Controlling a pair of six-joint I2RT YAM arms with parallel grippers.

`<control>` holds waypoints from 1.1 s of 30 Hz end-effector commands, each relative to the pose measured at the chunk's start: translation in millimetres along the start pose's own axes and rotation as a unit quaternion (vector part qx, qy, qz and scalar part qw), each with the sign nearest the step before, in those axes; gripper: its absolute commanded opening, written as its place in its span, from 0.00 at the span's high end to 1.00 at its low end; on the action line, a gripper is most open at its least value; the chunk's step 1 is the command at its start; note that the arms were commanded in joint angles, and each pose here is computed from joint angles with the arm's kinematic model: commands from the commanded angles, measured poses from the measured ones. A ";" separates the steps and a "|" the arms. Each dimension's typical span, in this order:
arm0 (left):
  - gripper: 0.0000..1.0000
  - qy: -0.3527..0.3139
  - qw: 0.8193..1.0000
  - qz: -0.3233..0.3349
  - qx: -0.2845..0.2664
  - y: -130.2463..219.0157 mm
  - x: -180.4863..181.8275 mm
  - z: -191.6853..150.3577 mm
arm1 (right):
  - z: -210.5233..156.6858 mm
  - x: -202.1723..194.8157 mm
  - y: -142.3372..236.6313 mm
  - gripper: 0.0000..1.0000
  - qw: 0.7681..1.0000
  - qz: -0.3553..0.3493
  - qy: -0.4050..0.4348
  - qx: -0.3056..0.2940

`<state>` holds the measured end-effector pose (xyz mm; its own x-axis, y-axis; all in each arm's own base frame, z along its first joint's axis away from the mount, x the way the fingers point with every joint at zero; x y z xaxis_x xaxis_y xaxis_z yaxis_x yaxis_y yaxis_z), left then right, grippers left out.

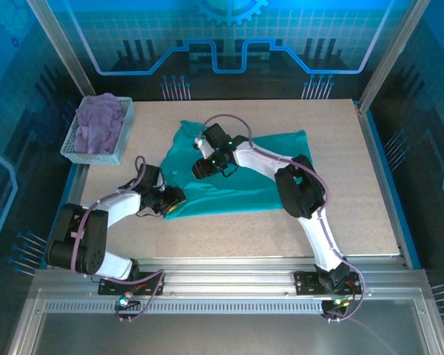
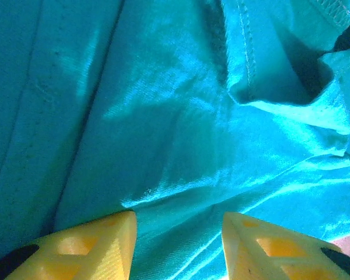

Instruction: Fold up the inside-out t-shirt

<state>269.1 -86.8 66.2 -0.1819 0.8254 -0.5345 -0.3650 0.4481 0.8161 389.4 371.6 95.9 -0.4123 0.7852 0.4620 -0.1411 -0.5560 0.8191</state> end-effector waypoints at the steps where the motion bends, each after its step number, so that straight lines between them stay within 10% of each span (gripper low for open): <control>1: 0.56 0.006 1.000 0.006 0.012 0.9 8.2 -9.8 | -10.8 -6.3 -10.7 0.56 0.999 -0.006 -0.007 0.052; 9: 0.56 0.006 1.000 0.004 0.009 2.2 10.7 -10.4 | -10.6 -6.0 -16.7 0.61 0.997 -0.006 -0.006 0.079; 19: 0.56 0.007 1.000 0.004 0.007 3.4 13.8 -10.9 | 0.1 -3.1 -3.5 0.99 0.998 0.016 -0.005 0.067; 33: 0.56 0.011 1.000 0.012 0.011 0.6 21.4 -14.2 | 11.9 -36.5 35.3 0.92 0.998 -0.041 -0.046 0.020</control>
<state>265.8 -80.5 64.9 -0.1822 0.8133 -0.5526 -0.3888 0.4567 0.8002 405.6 337.6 103.9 -0.3535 0.8215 0.4474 -0.0952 -0.5074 0.8564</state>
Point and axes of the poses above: each hand's point on the last joint's axis, 136 mm out from that joint toward the fingers, its own y axis back along the fingers, its own x axis along the line the jaws close on, z = x × y, the point moved 5 cm from there along y, back along the fingers, and after that the axes turned 12 degrees about -y, right-handed, at the moved point
